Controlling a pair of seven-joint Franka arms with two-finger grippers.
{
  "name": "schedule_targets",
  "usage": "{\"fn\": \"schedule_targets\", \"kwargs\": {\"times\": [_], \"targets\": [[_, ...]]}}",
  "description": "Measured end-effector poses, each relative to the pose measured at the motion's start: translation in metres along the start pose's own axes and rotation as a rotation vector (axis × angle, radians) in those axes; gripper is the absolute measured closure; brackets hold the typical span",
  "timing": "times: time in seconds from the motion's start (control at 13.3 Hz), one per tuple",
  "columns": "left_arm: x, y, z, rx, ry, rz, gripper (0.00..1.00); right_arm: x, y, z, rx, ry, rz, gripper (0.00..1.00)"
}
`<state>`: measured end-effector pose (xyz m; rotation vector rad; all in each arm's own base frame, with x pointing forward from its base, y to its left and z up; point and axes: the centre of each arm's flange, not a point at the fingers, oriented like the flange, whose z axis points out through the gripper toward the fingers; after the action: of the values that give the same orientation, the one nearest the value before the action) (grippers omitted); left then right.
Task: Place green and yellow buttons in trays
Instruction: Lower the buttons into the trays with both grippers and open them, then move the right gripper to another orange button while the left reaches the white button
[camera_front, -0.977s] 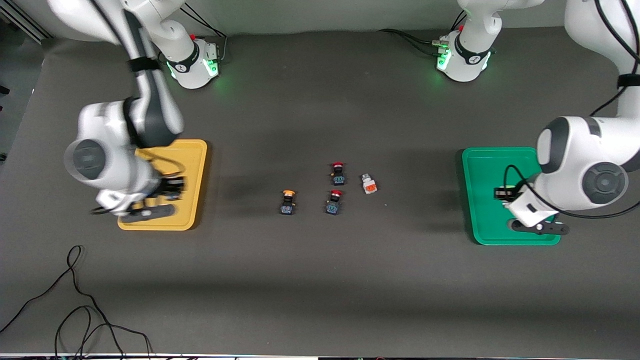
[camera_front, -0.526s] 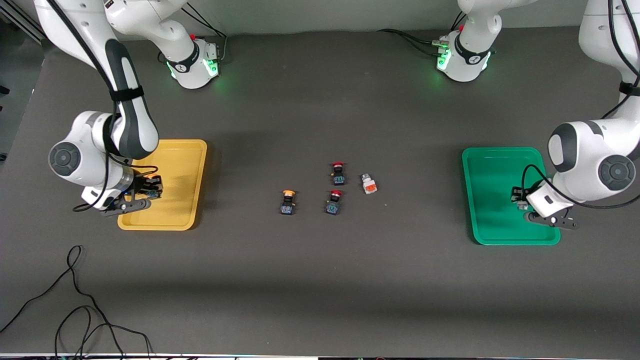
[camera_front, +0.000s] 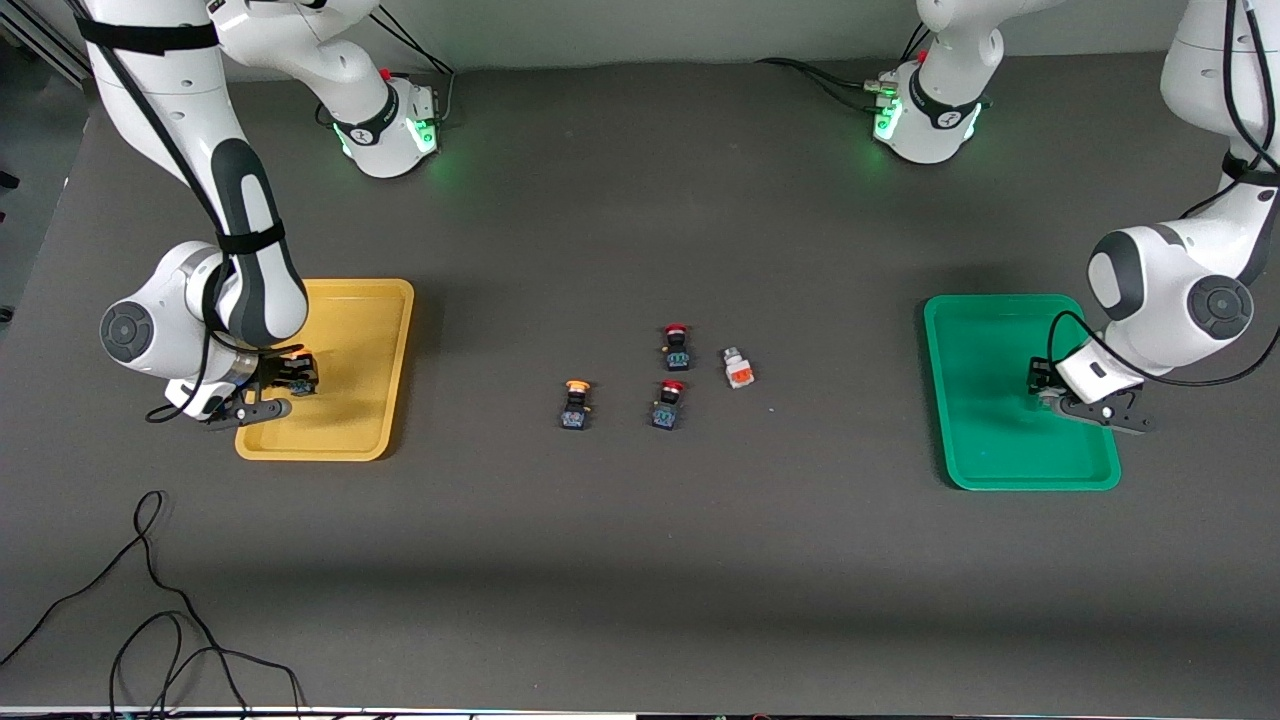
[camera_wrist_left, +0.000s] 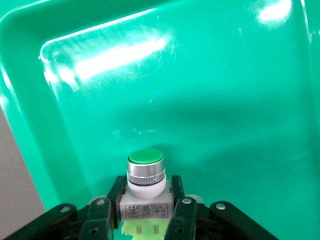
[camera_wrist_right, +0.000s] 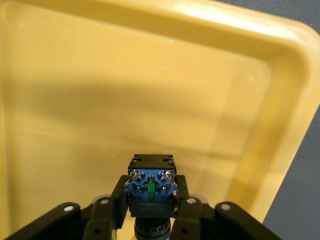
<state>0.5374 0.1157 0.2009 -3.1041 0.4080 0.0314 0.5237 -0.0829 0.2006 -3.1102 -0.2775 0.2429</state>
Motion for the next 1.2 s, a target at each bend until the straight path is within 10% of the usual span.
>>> {"fn": "schedule_targets", "kwargs": {"times": [0.45,0.83,1.2], "targets": [[0.008,0.01,-0.016,0.0,0.003,0.022,0.0,0.03,-0.025,-0.048,0.076,-0.014,-0.012,0.0],[0.058,0.138,-0.101,0.007,-0.064,-0.061,0.0,0.07,-0.078,-0.173,0.07,-0.034,0.024,0.0],[0.086,0.326,-0.128,-0.029,-0.063,-0.247,0.0,0.088,-0.238,-0.18,0.024,-0.026,0.203,0.0]]}}
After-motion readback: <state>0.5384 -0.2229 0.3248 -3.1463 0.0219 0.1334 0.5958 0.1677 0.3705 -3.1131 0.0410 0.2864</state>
